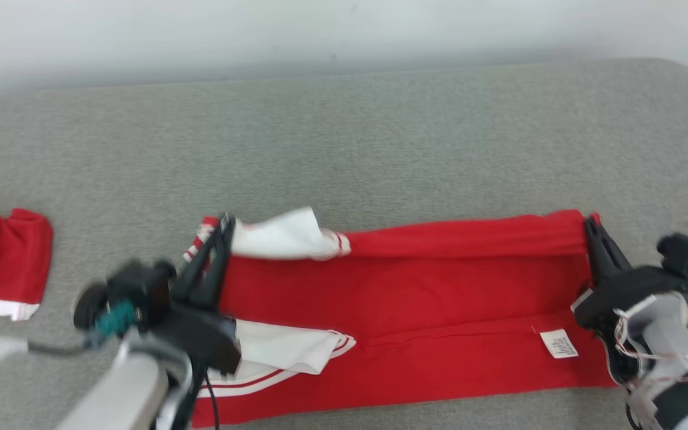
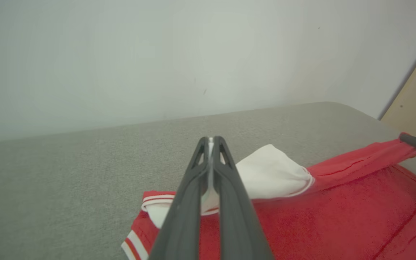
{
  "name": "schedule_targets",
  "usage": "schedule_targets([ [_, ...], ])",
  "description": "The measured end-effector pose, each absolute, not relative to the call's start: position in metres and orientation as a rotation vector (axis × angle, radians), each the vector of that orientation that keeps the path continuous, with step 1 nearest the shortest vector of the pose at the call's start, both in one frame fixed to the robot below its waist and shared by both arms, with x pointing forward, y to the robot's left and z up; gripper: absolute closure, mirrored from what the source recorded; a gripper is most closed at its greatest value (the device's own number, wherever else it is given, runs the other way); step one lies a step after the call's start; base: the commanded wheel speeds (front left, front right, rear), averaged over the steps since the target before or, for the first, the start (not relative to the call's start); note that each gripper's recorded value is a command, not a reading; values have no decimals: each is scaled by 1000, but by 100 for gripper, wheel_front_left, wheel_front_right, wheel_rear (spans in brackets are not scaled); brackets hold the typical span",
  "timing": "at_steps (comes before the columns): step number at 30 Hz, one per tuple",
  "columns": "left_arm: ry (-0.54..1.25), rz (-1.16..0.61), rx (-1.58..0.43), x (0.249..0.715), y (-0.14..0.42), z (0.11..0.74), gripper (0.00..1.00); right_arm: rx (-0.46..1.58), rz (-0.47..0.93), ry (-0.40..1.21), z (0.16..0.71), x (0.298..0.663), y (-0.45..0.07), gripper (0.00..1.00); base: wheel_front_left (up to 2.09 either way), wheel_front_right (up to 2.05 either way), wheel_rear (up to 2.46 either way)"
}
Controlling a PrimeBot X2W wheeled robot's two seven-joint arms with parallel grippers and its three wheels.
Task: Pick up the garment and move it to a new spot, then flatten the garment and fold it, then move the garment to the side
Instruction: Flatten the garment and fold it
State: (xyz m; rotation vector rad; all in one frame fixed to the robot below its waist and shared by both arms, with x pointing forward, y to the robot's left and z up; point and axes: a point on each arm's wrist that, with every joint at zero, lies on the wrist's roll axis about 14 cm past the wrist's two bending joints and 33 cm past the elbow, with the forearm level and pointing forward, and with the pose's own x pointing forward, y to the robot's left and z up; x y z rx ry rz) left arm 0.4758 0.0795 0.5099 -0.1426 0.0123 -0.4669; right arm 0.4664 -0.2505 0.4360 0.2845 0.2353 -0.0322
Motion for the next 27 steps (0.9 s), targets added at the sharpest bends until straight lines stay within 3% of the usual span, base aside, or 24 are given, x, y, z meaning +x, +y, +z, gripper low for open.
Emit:
schedule_targets([
  [5,71,-412,-191,436,90,490,100,323,-38,238,429,453,-251,100,0,0,0],
  [18,189,-294,-256,393,108,451,100,335,-41,293,408,416,-244,100,0,0,0],
  [19,187,-285,-250,393,110,451,78,340,-45,294,408,414,-244,80,0,0,0],
  [20,182,-282,-239,392,111,451,27,340,-46,293,408,412,-243,21,0,0,0],
  [21,177,-276,-234,391,112,452,0,341,-50,286,410,411,-244,0,0,0,0],
  [27,92,-213,-239,389,127,475,0,338,-66,219,429,405,-253,0,0,0,0],
])
